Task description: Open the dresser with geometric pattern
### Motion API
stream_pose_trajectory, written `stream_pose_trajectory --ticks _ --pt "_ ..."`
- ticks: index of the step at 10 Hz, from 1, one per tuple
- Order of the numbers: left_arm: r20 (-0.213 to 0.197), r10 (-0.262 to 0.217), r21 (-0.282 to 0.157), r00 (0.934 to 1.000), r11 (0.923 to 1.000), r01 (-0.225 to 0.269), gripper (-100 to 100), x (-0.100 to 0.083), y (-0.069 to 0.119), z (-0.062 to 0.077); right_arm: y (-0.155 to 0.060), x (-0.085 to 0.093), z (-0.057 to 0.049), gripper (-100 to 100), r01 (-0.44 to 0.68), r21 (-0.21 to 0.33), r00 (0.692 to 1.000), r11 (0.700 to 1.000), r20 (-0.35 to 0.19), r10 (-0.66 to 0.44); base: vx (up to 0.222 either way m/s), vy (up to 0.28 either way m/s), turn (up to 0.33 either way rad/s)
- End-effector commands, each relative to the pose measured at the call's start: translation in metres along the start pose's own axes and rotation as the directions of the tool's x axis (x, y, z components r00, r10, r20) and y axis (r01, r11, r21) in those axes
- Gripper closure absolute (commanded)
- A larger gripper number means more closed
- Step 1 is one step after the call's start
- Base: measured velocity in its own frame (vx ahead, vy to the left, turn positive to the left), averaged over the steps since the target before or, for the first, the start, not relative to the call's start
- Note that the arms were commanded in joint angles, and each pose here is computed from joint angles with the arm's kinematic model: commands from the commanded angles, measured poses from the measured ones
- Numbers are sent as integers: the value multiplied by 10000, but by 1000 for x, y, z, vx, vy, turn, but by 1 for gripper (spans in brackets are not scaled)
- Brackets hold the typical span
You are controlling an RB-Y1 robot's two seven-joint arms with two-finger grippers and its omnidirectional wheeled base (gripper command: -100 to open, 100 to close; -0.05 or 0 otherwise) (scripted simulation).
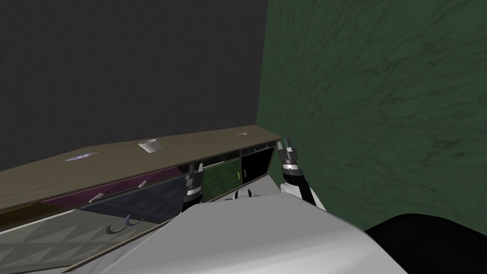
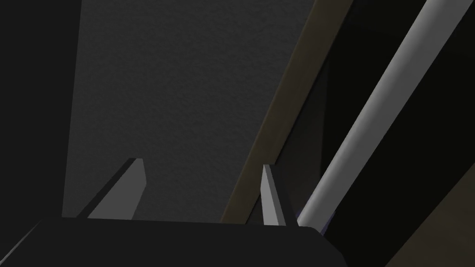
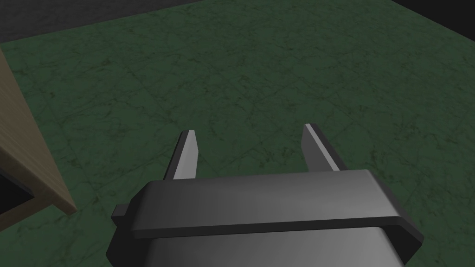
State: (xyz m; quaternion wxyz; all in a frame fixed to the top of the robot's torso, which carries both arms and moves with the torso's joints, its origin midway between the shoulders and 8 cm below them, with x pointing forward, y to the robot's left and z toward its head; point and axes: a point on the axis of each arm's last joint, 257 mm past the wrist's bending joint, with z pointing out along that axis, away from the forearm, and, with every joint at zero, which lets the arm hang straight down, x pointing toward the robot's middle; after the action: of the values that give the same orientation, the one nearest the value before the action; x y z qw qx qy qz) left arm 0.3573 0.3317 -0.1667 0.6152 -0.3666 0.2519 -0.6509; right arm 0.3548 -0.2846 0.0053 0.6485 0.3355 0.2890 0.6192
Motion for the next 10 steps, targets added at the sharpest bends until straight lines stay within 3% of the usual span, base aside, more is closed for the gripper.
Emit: stream_pose_trajectory --ticks 1,8,10 --pt "202 -188 -351 9996 9992 195 -100 -5 16 -16 0 0 0 0 0 0 10000 10000 0 0 28 -91 45" --pt "673 -336 -582 9972 9976 376 -100 -22 33 -44 0 0 0 0 0 0 10000 10000 0 0 22 -62 32" --pt "682 -331 -608 9971 9975 373 -100 -22 34 -45 0 0 0 0 0 -1 10000 10000 0 0 5 -46 25"
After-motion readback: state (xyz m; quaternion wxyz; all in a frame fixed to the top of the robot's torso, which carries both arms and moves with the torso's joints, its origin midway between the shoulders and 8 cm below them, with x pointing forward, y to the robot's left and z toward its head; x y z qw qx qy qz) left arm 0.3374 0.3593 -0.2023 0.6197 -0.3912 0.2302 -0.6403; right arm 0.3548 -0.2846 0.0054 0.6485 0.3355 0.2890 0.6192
